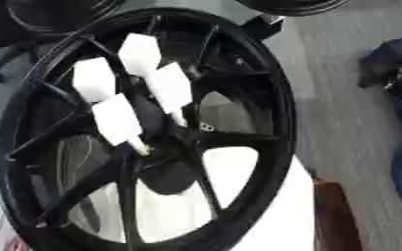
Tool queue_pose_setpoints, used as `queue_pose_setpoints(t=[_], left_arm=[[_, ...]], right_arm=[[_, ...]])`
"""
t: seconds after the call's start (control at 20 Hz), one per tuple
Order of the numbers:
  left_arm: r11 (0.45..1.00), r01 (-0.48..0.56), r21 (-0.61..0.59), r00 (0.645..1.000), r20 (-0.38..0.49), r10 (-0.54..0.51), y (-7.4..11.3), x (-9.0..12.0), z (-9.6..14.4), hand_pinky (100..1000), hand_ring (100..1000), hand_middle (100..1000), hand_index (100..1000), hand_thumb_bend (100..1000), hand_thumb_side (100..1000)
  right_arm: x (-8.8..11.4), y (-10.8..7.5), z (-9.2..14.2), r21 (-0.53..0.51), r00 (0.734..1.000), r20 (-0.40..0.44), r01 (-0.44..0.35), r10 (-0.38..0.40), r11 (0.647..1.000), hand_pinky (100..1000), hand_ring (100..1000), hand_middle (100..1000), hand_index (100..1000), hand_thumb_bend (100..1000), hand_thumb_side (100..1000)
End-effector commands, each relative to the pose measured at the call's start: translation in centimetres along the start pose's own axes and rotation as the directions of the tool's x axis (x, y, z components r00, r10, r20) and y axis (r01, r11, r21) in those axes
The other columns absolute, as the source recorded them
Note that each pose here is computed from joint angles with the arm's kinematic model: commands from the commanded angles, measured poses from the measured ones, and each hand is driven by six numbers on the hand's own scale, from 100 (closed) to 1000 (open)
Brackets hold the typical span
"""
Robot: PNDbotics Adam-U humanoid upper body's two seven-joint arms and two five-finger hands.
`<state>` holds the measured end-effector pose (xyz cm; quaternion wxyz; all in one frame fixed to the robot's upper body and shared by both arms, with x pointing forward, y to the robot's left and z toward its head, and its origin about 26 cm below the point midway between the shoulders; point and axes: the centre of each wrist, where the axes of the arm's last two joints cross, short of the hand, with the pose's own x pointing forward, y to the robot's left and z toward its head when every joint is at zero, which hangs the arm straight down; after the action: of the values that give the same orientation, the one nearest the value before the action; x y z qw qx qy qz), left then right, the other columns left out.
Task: Pull the pin out of the wheel hub.
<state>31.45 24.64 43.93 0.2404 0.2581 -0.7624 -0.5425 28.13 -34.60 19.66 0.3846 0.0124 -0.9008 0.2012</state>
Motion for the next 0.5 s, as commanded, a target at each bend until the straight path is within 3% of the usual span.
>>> queue_pose_setpoints(t=[0.05, 0.5], left_arm=[[0.999, 0.038, 0.016, 0.999, -0.006, -0.038, 1.21, 0.42, 0.65, 753, 728, 613, 761, 239, 492], [0.999, 0.036, -0.015, 0.999, -0.008, -0.037, 0.91, 0.54, 0.48, 759, 737, 624, 771, 244, 504]], right_arm=[[1.00, -0.40, -0.43, 0.012, 0.999, 0.032, -0.024, 0.024, 1.000, 789, 642, 625, 801, 100, 545], [1.02, -0.43, -0.44, 0.011, 0.999, 0.032, -0.023, 0.023, 1.000, 789, 642, 625, 801, 100, 546]])
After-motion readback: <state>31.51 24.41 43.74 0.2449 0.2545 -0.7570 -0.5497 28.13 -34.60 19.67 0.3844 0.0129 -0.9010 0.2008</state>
